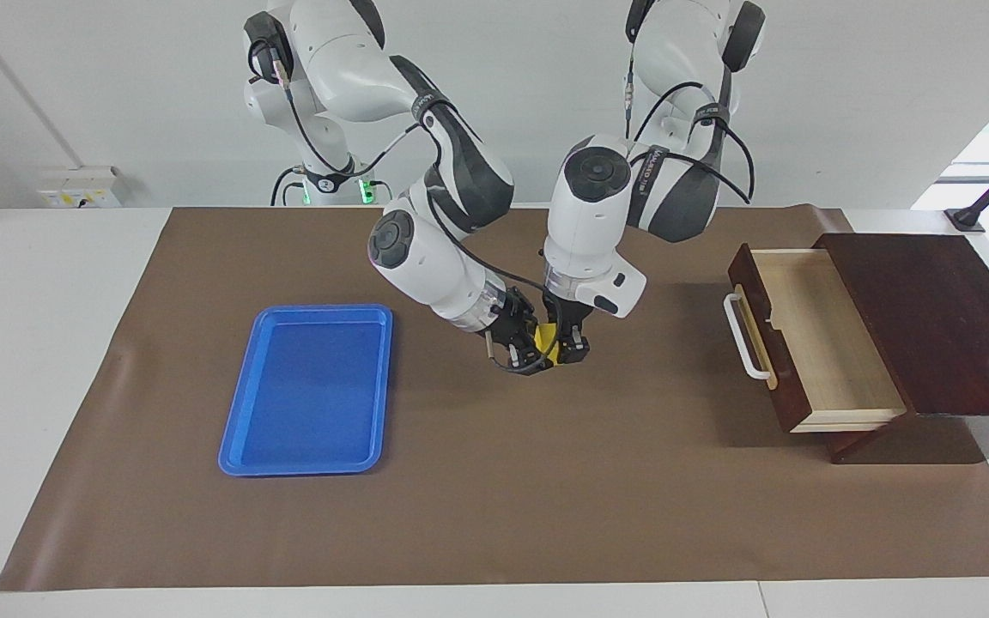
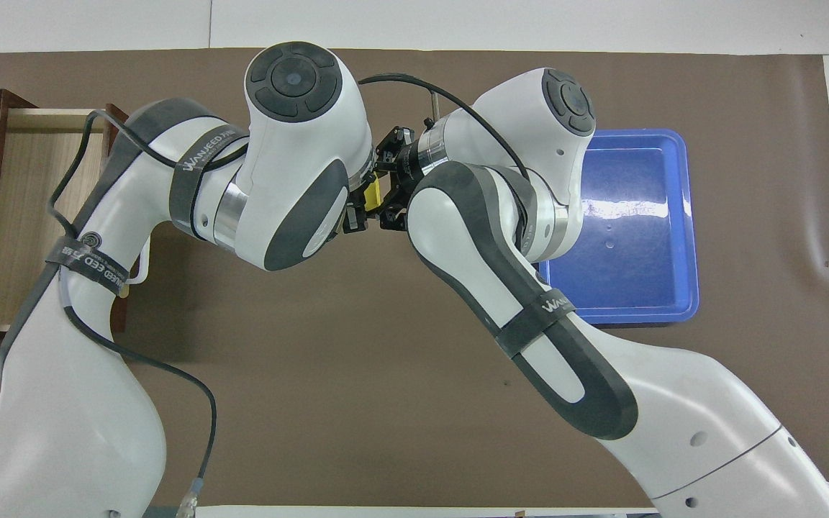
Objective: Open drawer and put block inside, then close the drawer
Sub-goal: 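Grasp the cube with the left gripper and open the right gripper, then carry the cube into the drawer with the left gripper while the right gripper withdraws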
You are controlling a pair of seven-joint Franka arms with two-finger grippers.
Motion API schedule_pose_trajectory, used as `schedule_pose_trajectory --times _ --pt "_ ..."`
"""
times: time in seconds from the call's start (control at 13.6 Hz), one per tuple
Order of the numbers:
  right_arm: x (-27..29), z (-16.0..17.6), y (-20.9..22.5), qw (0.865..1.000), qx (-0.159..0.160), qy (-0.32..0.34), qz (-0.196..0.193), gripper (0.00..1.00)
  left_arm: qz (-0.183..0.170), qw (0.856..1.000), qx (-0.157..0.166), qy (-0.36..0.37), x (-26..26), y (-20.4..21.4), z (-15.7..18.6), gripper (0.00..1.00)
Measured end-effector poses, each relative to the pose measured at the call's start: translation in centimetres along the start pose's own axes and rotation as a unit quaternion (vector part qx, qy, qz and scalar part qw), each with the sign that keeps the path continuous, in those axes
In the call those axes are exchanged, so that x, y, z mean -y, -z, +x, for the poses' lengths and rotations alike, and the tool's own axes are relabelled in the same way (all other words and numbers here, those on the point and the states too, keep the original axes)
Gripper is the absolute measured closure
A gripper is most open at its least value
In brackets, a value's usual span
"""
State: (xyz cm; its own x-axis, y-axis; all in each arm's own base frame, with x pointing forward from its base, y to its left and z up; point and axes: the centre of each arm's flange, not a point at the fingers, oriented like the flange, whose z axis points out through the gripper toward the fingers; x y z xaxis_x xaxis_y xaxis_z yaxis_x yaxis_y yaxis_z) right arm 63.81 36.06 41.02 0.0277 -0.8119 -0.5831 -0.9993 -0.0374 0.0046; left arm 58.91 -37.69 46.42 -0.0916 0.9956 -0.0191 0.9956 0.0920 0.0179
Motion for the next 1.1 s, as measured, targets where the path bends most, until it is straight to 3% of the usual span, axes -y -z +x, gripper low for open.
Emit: schedule_pose_trajectory --times 0.07,0.22,0.29,0.73,0.88,1.1 --pt "0.0 0.0 0.1 1.0 0.0 0.0 0.001 0.44 -0.001 1.0 0.001 -0.001 0.0 0.1 0.0 0.43" --pt "0.6 0.7 1.2 1.0 0.001 -0.011 0.009 0.27 0.0 1.0 0.001 0.0 0.0 -0.1 -0.1 0.44" --pt "0.9 1.2 2.1 1.0 0.002 -0.015 0.011 0.25 -0.001 1.0 0.001 0.0 -0.1 -0.1 -0.1 0.44" --pt "2.2 4.2 6.9 0.999 0.005 -0.032 0.018 0.24 0.006 1.0 -0.008 0.0 -0.4 -0.1 0.9 0.44" --pt "2.5 6.4 9.6 1.0 0.001 0.005 0.004 0.24 0.009 1.0 -0.014 -0.003 -1.5 1.6 3.4 0.44" --pt "2.1 11.9 16.1 0.994 -0.024 0.107 -0.02 0.24 0.024 0.999 -0.023 -0.01 -3.5 5.3 10.4 0.44"
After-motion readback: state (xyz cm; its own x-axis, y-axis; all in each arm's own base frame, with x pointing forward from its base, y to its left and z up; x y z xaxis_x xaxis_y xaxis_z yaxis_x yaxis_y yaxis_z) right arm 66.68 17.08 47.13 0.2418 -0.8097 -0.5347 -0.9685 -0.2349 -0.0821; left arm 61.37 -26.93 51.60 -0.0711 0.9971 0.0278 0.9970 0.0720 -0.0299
